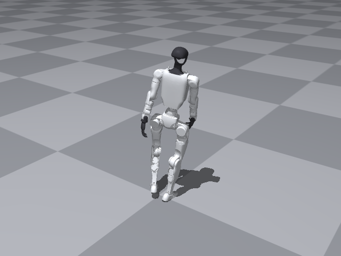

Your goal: In place motions

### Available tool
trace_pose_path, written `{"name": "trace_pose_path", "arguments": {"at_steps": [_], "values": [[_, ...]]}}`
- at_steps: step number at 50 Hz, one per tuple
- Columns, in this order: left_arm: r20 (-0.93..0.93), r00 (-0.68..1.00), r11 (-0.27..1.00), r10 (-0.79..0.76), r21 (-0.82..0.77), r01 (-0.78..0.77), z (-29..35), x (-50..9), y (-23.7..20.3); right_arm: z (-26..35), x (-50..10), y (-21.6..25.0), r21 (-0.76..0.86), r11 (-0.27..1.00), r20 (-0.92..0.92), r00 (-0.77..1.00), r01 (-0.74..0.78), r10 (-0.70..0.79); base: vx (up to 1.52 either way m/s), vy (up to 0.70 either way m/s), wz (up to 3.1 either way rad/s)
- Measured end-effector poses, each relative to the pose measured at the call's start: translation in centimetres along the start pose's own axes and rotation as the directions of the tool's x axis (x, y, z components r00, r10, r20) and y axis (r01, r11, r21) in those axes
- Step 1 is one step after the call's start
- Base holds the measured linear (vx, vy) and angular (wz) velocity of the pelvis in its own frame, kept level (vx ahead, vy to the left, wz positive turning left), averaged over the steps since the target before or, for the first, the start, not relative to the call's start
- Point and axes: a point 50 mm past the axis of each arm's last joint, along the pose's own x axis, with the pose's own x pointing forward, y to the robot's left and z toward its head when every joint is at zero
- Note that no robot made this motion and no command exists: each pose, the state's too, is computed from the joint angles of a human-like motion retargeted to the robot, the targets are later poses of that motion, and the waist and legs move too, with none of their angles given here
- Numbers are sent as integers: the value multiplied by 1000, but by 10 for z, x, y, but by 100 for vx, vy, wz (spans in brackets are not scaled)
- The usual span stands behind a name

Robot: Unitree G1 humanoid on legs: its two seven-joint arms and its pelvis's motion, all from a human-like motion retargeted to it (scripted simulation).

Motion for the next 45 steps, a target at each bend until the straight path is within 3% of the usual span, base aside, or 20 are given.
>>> {"name": "trace_pose_path", "arguments": {"at_steps": [15, 27, 37, 45], "values": [[149, 988, 996, -37, 89, 23, 60, 0, -21, -42, -14, -22, -17, 998, -74, 995, 68, -69, 3, 18, 11], [292, 947, 964, -132, 259, 55, 120, -9, -50, -131, -51, -29, 121, 983, -284, 954, 137, -98, 6, 17, 7], [744, 596, 954, -301, 232, 192, 264, -89, -130, -204, -109, -46, 19, 979, -569, 807, 204, -158, -11, 13, 26], [877, 383, 957, -290, 256, 138, 319, -146, -136, -236, -143, -49, 114, 921, -675, 709, 373, -204, 0, 0, 4]]}}
